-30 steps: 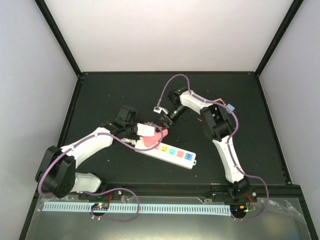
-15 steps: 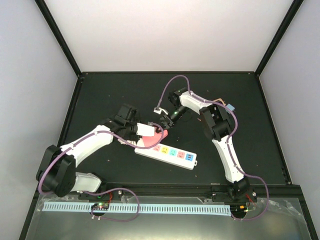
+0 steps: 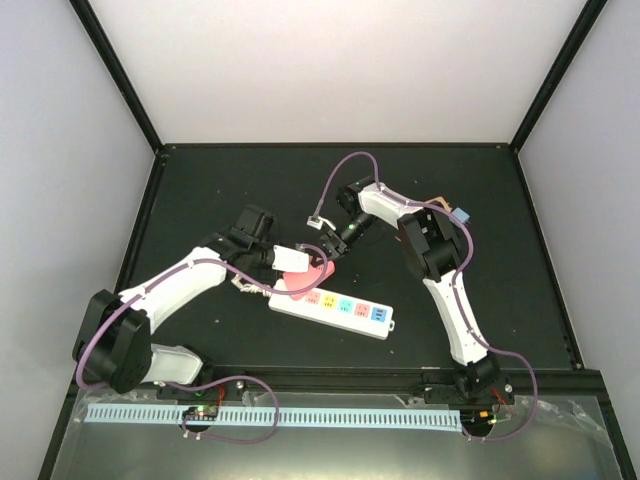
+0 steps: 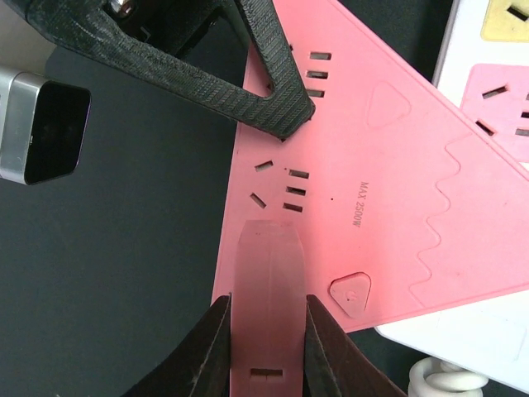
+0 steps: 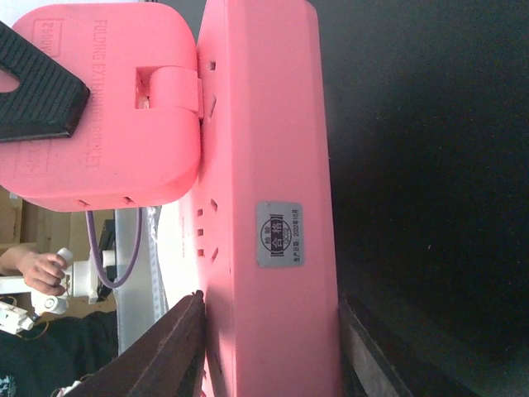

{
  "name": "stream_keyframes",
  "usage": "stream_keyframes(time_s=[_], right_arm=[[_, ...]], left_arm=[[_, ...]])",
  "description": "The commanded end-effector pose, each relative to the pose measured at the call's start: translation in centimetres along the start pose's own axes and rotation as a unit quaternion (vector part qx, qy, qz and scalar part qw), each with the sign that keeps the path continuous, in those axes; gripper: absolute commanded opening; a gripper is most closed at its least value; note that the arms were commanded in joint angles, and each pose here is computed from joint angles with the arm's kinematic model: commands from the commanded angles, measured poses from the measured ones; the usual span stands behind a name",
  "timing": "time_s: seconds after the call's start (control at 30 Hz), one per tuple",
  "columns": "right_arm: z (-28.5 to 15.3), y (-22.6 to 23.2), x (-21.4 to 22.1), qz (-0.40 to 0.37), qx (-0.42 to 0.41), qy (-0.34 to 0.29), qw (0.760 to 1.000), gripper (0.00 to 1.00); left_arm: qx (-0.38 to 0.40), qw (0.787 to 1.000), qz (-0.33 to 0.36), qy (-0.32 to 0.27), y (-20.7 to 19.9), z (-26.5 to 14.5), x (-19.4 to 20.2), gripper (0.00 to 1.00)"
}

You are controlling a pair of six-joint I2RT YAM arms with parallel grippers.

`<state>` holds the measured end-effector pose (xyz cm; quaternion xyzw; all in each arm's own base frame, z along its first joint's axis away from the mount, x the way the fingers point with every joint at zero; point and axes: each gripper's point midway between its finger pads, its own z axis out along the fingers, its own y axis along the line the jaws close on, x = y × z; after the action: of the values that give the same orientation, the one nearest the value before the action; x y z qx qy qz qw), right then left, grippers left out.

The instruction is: Pull the plug off the socket

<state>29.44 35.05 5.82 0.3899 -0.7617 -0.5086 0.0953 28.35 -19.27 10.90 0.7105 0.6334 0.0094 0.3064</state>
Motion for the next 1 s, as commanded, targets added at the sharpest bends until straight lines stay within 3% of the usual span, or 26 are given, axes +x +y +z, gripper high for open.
stream_keyframes(time_s=[0.0, 0.63, 0.97], right_arm=[[1.4, -1.5, 0.0, -0.020, 0.018, 0.015, 1.000, 0.18], [1.9, -3.2, 1.1, -0.010, 0.040, 0.025, 0.999, 0.04], [2.0, -3.9, 1.4, -0.003, 0.052, 0.029, 0.998, 0.02]], left_arm=[[-0.008, 0.999, -0.006, -0.046, 1.6, -1.3, -2.6, 0.02], [-0.024, 0.998, 0.004, -0.058, 2.6, -2.9, -3.5, 0.02], [-0.043, 0.997, 0.017, -0.069, 3.3, -4.5, -4.3, 0.02]])
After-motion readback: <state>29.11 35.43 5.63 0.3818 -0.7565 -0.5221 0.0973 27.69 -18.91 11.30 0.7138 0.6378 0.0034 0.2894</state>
